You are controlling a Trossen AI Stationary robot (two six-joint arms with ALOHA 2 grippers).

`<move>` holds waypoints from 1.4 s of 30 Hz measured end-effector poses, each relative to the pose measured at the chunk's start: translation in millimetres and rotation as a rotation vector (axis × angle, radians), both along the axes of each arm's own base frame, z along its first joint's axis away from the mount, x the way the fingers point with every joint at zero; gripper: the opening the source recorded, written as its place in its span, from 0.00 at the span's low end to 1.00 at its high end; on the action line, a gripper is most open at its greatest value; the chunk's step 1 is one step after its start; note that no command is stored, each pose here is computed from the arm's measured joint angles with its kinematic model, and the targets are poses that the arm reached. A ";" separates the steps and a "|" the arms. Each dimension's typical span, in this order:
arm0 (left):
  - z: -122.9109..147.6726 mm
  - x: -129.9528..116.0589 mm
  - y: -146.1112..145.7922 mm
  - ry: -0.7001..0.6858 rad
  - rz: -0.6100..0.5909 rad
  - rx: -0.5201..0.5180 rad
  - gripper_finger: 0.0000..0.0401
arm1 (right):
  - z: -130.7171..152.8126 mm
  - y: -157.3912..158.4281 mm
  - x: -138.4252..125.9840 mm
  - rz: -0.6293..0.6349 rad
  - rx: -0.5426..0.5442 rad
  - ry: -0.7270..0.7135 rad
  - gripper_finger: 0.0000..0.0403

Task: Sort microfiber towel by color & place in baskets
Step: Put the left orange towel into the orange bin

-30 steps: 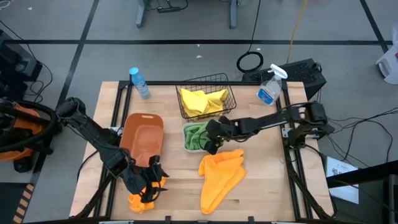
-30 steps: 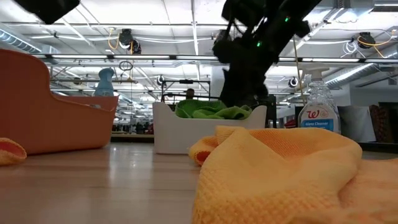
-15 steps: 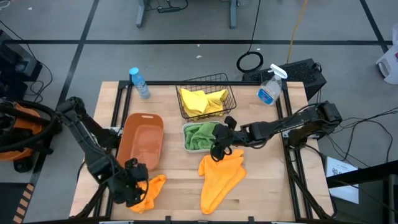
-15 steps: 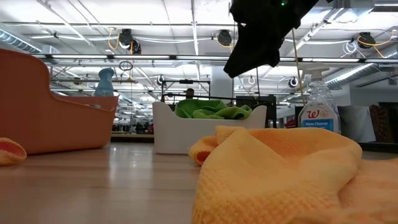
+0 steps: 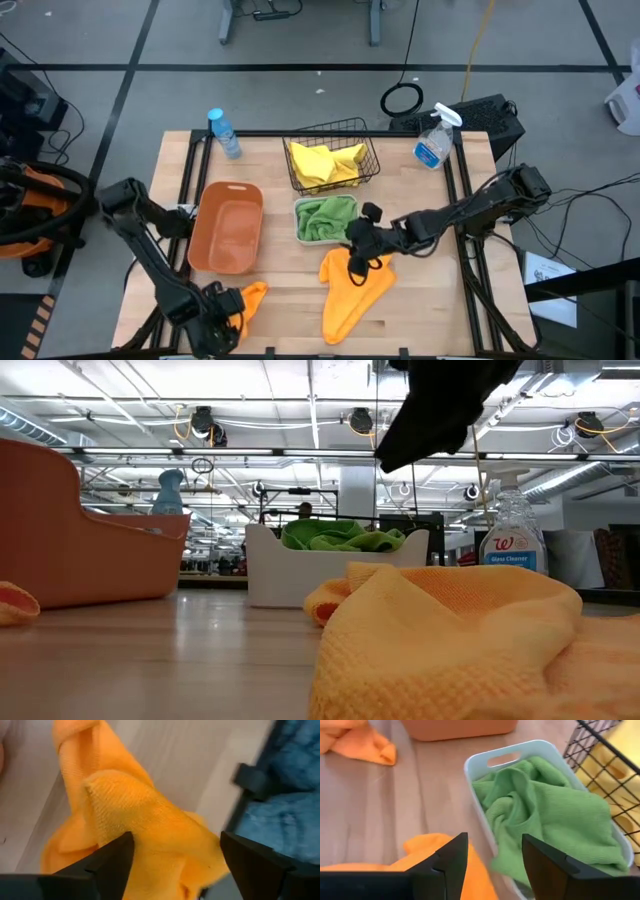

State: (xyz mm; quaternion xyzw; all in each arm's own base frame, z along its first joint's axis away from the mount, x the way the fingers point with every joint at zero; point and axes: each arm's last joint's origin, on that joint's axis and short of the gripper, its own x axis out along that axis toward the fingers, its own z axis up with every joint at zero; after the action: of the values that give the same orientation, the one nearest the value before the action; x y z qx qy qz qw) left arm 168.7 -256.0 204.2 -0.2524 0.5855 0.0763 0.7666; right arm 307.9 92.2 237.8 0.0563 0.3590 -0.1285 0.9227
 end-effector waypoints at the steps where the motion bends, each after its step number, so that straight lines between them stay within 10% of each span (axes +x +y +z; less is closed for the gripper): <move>1: -5.7 1.3 -1.8 0.010 0.005 0.013 0.77 | 0.0 3.5 -1.0 0.010 -0.001 -0.001 0.44; 16: -76.2 9.5 -14.5 0.127 -0.020 0.234 0.90 | 7.8 44.5 -9.8 0.083 -0.004 -0.122 0.44; 23: -81.3 12.2 -15.6 0.091 -0.046 0.264 0.66 | 7.9 56.3 -15.5 0.123 0.000 -0.123 0.44; 32: -71.5 27.3 -18.6 0.041 -0.163 0.254 0.09 | 8.0 63.5 -19.5 0.136 -0.017 -0.129 0.44; 42: -11.5 50.3 -9.5 -0.183 -0.244 0.361 0.12 | 10.7 64.8 -17.5 0.147 -0.014 -0.161 0.44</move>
State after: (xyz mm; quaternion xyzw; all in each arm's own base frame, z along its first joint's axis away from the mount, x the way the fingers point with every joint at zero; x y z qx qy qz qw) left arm 218.9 -265.5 192.7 -0.0442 0.5168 0.0635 0.8526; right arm 290.4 156.9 248.5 0.0335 0.2860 -0.0582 0.9559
